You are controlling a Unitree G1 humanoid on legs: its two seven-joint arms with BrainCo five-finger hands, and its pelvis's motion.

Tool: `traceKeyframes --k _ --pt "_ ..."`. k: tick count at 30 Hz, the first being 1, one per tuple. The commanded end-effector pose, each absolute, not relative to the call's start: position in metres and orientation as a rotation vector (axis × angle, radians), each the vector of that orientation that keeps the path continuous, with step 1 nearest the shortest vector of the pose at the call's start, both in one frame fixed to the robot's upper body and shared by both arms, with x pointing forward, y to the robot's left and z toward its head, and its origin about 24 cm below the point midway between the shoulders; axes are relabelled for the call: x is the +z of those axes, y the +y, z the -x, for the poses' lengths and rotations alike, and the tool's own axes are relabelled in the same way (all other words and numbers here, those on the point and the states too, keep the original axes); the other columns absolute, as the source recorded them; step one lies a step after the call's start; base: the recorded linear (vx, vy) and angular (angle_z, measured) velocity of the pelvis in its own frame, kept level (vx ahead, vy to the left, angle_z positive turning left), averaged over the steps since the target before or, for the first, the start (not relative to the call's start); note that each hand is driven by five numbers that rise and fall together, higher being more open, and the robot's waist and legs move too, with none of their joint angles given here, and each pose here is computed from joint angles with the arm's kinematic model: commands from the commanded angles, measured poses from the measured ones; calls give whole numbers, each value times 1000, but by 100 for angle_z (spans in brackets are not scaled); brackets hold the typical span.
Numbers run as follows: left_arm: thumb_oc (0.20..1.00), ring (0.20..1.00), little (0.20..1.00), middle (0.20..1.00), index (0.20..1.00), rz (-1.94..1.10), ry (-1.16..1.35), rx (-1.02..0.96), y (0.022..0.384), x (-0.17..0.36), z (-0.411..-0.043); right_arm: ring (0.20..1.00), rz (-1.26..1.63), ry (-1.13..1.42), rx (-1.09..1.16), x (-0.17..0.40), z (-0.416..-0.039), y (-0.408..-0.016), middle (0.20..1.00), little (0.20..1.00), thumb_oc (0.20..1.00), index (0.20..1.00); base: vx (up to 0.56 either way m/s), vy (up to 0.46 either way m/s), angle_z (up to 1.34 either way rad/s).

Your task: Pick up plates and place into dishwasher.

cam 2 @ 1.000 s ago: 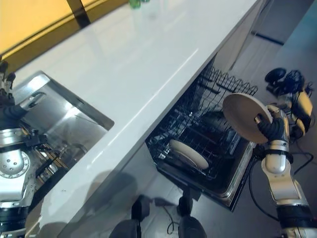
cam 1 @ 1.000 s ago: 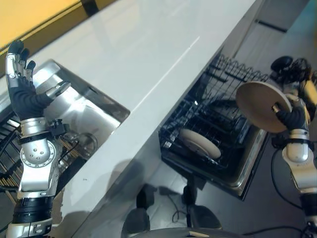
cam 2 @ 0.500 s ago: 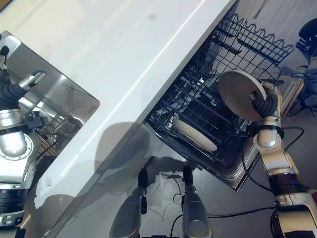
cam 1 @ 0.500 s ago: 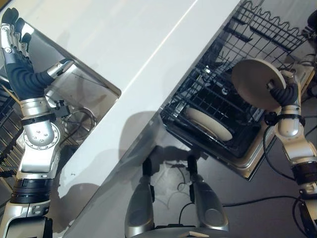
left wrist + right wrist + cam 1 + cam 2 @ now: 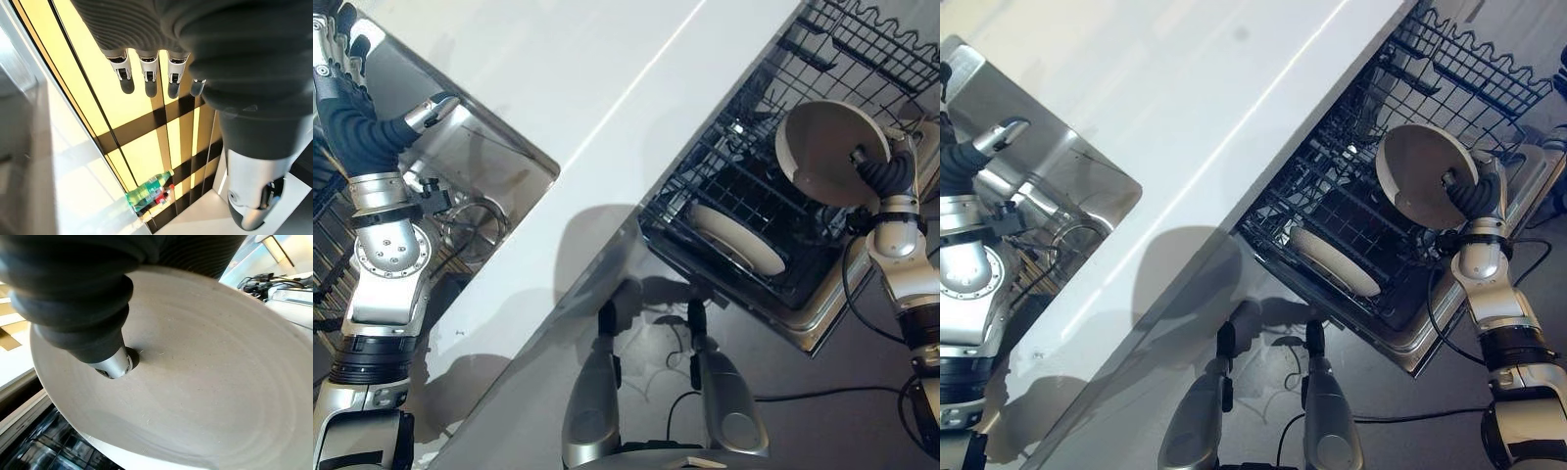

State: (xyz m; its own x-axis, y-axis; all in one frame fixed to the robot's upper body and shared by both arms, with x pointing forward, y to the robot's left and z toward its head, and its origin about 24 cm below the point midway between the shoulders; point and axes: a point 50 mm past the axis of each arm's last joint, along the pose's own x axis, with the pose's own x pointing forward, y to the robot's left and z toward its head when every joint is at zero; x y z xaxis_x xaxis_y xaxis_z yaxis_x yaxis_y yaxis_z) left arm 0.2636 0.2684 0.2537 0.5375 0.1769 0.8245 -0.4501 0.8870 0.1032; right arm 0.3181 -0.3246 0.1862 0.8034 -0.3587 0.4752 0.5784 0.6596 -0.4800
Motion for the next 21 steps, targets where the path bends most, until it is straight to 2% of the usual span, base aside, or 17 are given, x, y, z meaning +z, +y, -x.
traceKeyframes --k 1,9,21 --pt "1000 1000 1000 1000 1000 -350 -1007 374 270 269 -260 200 637 -585 -547 232 -310 -315 200 200 200 200 32 -21 5" --pt "1000 1000 1000 1000 1000 -372 -976 348 270 267 -263 200 685 -547 -437 228 -311 -308 200 200 200 200 44 -47 1" --pt "1000 1000 1000 1000 1000 -388 -991 333 267 277 -269 200 716 -311 -216 188 -329 -301 200 200 200 200 -4 -3 2"
